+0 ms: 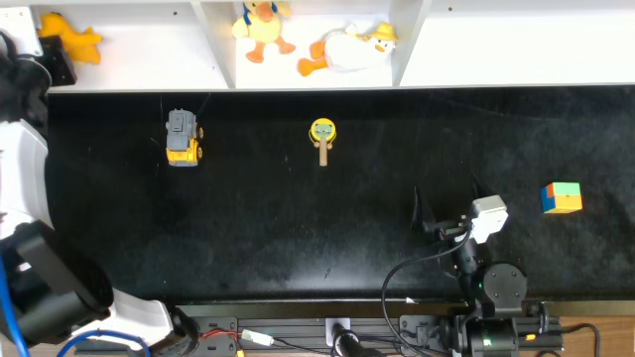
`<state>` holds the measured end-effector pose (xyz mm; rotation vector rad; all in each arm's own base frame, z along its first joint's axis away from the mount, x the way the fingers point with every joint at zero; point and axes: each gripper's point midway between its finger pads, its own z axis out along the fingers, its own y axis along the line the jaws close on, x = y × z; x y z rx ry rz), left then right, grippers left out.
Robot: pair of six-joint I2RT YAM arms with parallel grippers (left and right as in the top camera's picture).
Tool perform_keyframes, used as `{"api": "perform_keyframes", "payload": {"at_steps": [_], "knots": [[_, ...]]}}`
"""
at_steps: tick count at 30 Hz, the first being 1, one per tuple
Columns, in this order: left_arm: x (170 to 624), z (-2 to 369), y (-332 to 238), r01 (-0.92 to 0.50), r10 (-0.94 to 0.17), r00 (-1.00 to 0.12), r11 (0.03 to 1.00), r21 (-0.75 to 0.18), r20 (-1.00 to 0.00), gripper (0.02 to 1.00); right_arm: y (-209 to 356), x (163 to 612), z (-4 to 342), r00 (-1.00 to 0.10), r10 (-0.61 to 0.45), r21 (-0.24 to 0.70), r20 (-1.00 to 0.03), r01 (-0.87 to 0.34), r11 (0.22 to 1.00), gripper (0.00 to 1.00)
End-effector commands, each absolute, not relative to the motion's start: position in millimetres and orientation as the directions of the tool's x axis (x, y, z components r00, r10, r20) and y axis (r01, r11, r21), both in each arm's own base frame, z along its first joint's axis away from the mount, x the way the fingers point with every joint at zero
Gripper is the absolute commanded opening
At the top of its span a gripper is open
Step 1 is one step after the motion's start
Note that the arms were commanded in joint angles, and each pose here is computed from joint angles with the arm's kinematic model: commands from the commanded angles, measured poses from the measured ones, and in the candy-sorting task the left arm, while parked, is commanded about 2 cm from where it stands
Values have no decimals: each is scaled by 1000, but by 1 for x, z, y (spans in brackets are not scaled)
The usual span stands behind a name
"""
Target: Store Toys
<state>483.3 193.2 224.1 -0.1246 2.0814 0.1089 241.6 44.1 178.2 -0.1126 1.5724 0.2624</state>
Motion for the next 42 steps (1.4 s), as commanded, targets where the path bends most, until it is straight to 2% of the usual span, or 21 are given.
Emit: {"api": "perform_keyframes", "payload": {"at_steps": [1, 10, 19, 22, 23, 24, 26, 29, 31, 38, 42], "knots": [[488, 253, 201, -148, -12, -462, 987, 64, -887, 58, 44, 242, 175, -22, 98, 100, -995, -231, 968, 993], [483, 243, 209, -211, -63, -493, 976, 49, -868, 36, 44, 242, 175, -22, 98, 100, -995, -231, 968, 996], [489, 216, 207, -201, -80, -538, 979, 36, -839, 36, 44, 242, 175, -22, 98, 100, -995, -231, 968, 996], [489, 215, 207, -201, -81, -540, 979, 35, -838, 64, 44, 242, 175, -22, 98, 100, -995, -231, 968, 993], [489, 215, 207, -201, -80, -540, 979, 36, -838, 97, 44, 242, 175, -22, 98, 100, -995, -231, 968, 996], [489, 215, 207, -201, -80, -540, 979, 36, -838, 178, 44, 242, 175, -22, 98, 100, -995, -231, 968, 993], [489, 215, 207, -201, -80, -539, 979, 35, -838, 408, 44, 242, 175, -22, 98, 100, -995, -231, 968, 996], [489, 215, 207, -201, -80, -539, 979, 35, -839, 627, 44, 242, 175, -22, 98, 100, -995, -231, 968, 996], [490, 216, 207, -201, -79, -537, 979, 36, -840, 678, 44, 242, 175, -22, 98, 100, -995, -231, 968, 996], [492, 220, 208, -201, -72, -522, 979, 40, -850, 733, 44, 242, 175, -22, 98, 100, -995, -231, 968, 993], [495, 224, 206, -187, -66, -507, 982, 35, -859, 875, 44, 242, 175, -22, 98, 100, -995, -231, 968, 993]]}}
